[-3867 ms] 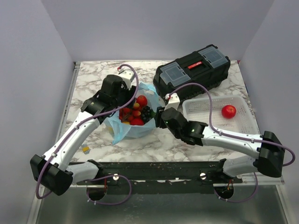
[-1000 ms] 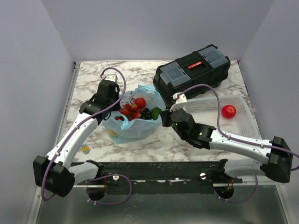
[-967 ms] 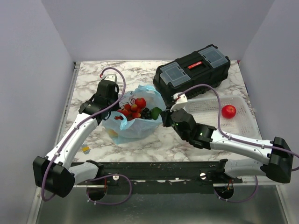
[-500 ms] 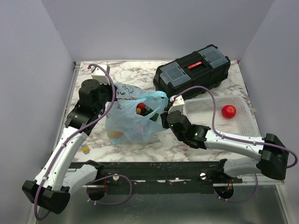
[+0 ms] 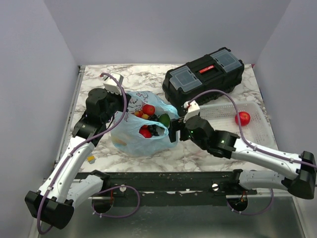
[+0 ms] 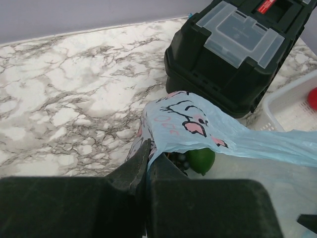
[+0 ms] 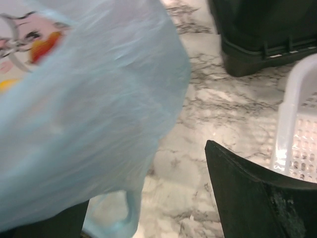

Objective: Take the fake fruits out of the plastic bag
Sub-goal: Adjust the plastic bag at the center of the board.

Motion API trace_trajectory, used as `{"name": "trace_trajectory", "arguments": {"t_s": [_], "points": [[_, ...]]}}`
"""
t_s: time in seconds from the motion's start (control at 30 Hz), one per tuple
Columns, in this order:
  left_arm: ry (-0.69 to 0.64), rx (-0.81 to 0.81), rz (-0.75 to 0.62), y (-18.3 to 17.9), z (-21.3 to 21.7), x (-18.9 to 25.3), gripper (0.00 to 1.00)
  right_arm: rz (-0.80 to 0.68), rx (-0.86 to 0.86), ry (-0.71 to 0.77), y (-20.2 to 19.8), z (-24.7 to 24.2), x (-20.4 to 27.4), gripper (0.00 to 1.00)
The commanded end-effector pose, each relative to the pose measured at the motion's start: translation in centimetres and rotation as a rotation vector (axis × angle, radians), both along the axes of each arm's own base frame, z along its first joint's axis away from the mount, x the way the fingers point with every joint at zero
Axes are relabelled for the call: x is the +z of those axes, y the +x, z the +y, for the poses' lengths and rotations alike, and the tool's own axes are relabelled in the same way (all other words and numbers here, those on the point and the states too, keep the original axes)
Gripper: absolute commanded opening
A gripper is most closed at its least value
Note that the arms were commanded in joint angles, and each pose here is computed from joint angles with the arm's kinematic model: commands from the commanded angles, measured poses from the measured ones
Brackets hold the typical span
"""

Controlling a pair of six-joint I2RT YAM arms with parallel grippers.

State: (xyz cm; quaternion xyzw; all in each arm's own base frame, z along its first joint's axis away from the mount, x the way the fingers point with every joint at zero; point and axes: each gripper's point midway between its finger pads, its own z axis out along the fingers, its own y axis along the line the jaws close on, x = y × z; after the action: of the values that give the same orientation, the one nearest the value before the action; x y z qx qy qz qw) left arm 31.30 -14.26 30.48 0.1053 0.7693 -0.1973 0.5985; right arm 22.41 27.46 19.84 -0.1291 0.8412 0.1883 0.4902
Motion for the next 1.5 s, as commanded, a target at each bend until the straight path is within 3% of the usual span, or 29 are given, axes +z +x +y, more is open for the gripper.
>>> {"name": "trace_trajectory", "arguments": {"t_s": [0.0, 0.3, 0.5, 0.6, 0.63, 0.7, 0.73, 0.83, 0.97, 1.17, 1.33, 1.47], "points": [[-0.005, -0.034, -0.047, -0.1, -0.4, 1.5, 0.00, 0.036, 0.288, 0.029, -4.4, 0.9, 2.6, 0.93], [0.001, -0.014, -0.043, -0.2, 0.0, 1.3, 0.00, -0.050, 0.677, 0.271, -10.5, 3.2, 9.9, 0.96], [-0.017, -0.035, -0.046, -0.5, -0.4, 1.7, 0.00, -0.075, 0.376, 0.288, -4.7, 4.2, 10.3, 0.94], [-0.021, -0.031, -0.054, -0.6, -0.3, 1.7, 0.00, -0.077, 0.410, 0.353, -4.8, 5.8, 10.8, 0.77], [-0.023, -0.027, -0.053, -0.6, -0.2, 1.7, 0.00, -0.071, 0.441, 0.379, -5.1, 6.7, 10.9, 0.67], [-0.023, -0.015, -0.047, -0.5, -0.1, 1.6, 0.00, -0.041, 0.568, 0.430, -6.8, 8.7, 11.3, 0.38], [-0.021, -0.008, -0.042, -0.4, 0.0, 1.4, 0.00, -0.026, 0.661, 0.469, -8.2, 9.9, 11.8, 0.30], [-0.014, 0.015, -0.023, -0.1, 0.3, 1.1, 0.00, -0.027, 0.848, 0.535, -12.7, 12.4, 12.8, 0.14], [-0.015, 0.017, -0.001, 0.1, 0.2, 0.8, 0.00, -0.039, 0.936, 0.437, -16.7, 16.3, 10.9, 0.06], [-0.008, 0.015, 0.009, 0.2, 0.1, 0.2, 0.00, -0.057, 0.882, 0.075, -18.2, 21.5, 1.1, 0.01], [-0.013, 0.001, 0.035, 0.1, -0.3, -0.1, 0.00, 0.000, 0.894, -0.004, -18.4, 23.1, -5.5, 0.01], [-0.016, -0.039, 0.083, -0.6, -0.8, 0.2, 0.00, 0.011, 0.845, -0.040, -17.7, 22.9, -6.2, 0.02]]}}
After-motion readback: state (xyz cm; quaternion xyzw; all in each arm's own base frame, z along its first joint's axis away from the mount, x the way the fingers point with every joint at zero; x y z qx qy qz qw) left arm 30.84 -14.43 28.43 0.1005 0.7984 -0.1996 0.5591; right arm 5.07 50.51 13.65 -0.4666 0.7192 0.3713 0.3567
